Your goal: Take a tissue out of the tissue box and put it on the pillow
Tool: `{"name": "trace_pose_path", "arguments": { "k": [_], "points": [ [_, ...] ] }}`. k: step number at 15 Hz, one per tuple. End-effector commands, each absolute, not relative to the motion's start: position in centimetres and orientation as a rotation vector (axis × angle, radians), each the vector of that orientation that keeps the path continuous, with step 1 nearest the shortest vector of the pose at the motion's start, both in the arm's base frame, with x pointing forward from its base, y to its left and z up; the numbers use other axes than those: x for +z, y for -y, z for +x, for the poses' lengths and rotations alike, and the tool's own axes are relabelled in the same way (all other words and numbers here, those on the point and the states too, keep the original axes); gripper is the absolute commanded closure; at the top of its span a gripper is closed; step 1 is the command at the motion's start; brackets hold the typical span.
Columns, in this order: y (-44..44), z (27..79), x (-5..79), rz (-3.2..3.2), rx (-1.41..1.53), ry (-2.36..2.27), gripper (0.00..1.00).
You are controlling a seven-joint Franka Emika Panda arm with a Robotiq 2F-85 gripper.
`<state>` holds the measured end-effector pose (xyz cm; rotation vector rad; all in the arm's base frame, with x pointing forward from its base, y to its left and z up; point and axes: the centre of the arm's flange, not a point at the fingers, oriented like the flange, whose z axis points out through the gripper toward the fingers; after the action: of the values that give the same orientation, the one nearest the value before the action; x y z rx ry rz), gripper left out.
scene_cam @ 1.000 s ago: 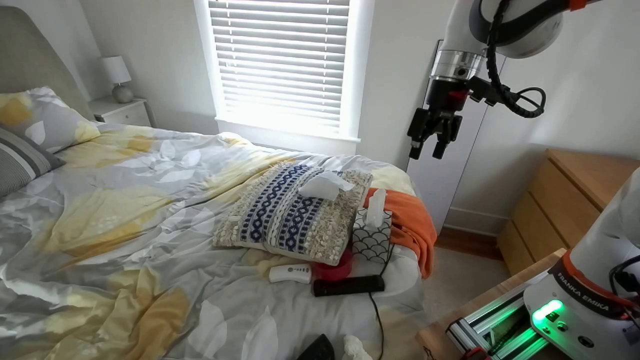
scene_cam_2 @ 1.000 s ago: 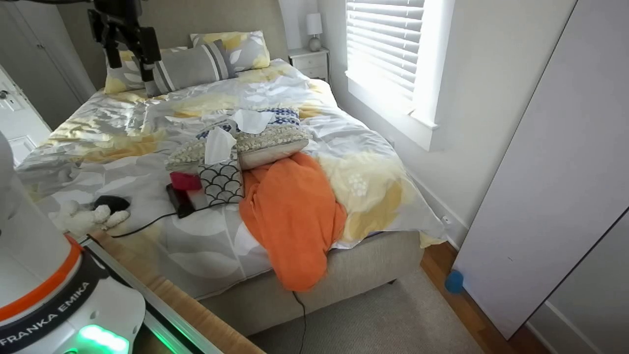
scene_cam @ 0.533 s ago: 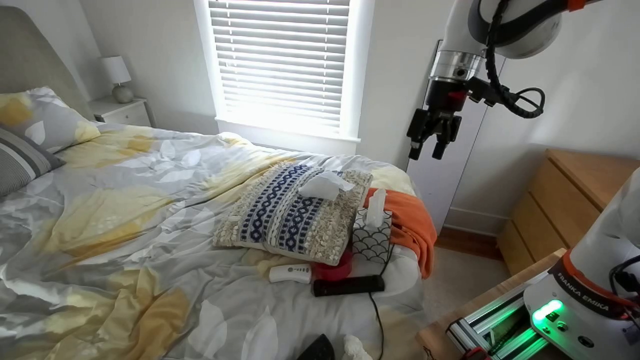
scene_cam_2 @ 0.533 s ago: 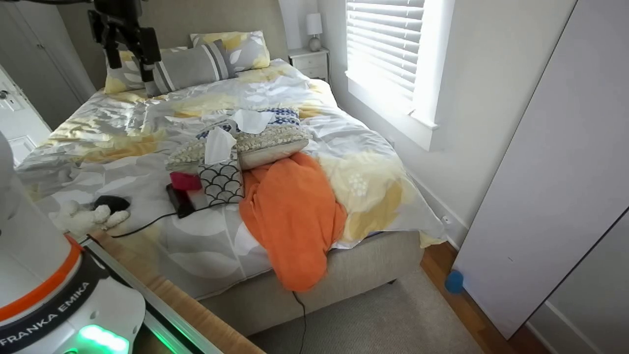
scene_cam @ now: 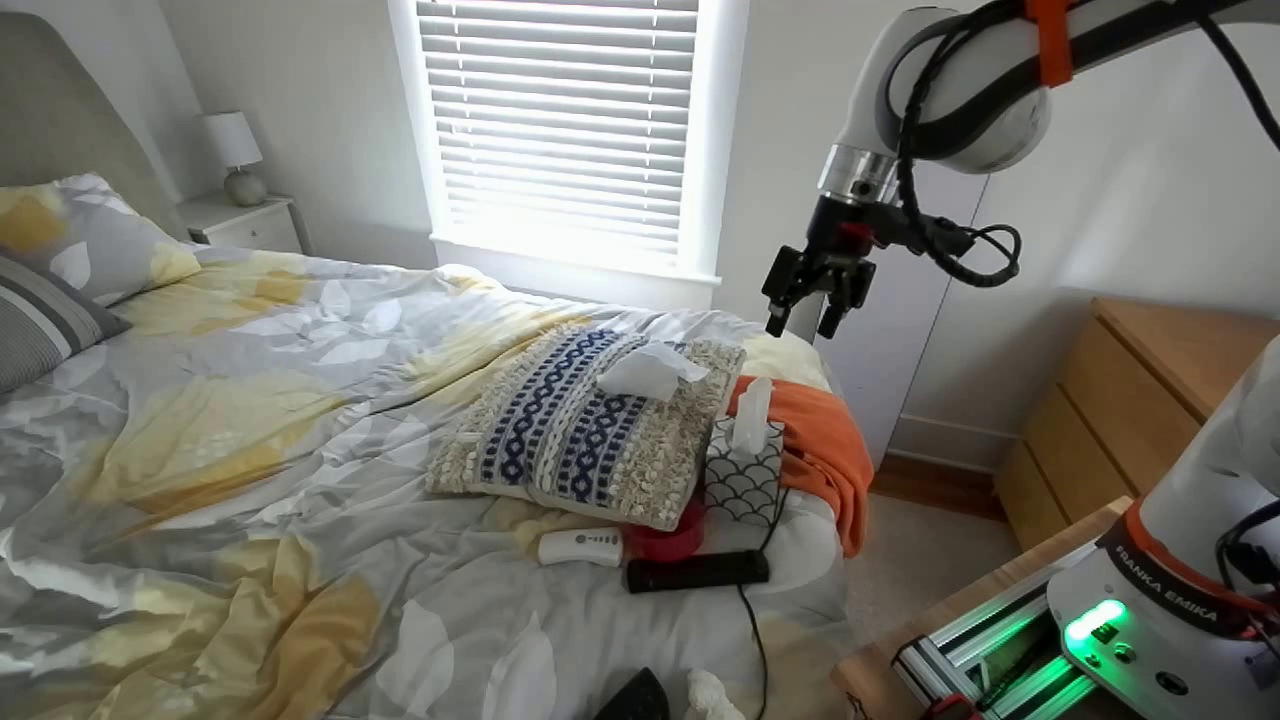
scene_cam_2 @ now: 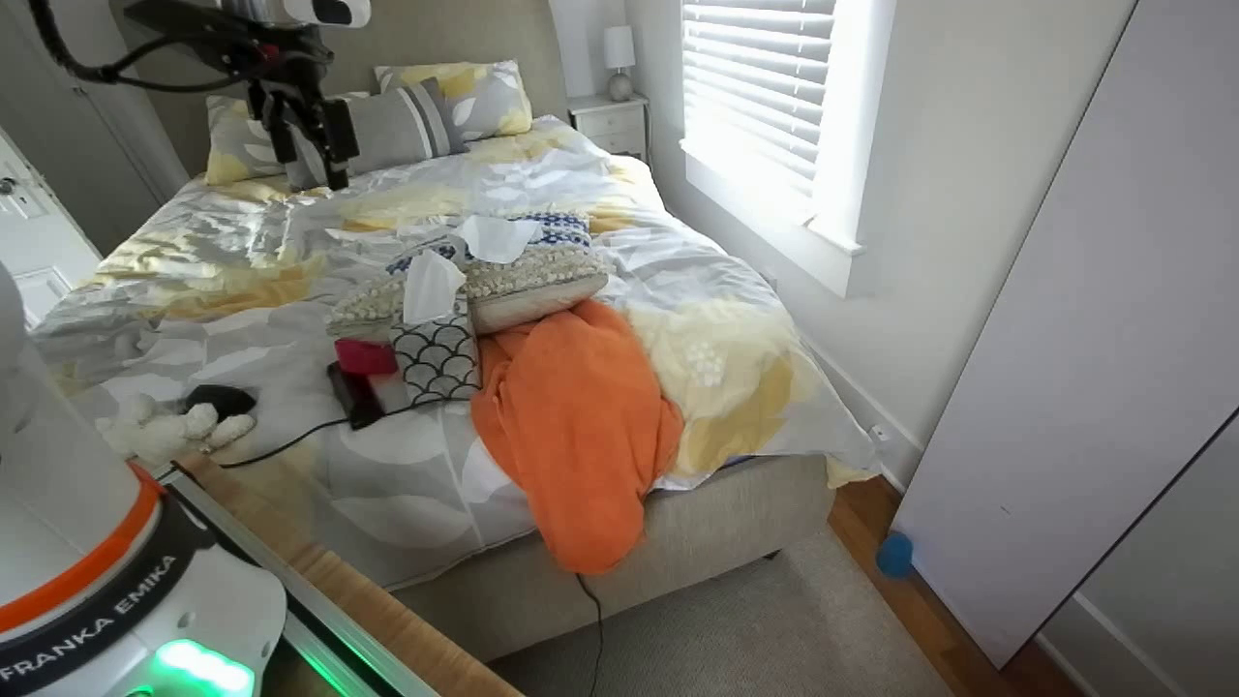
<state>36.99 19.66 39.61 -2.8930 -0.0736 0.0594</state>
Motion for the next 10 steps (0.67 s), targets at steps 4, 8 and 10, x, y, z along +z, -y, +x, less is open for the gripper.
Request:
{"name": "trace_pose_path", "arguments": {
  "k": [4,8,10],
  "points": [
    [-19.2,39.8,33.1,-2.995,0.076,-0.064,0.00],
    [-18.9,40.5,29.6,-3.068,0.120,-0.101,0.00],
    [-19.2,40.8,28.4,-3.071,0.133,-0.118,0.00]
  ]
}}
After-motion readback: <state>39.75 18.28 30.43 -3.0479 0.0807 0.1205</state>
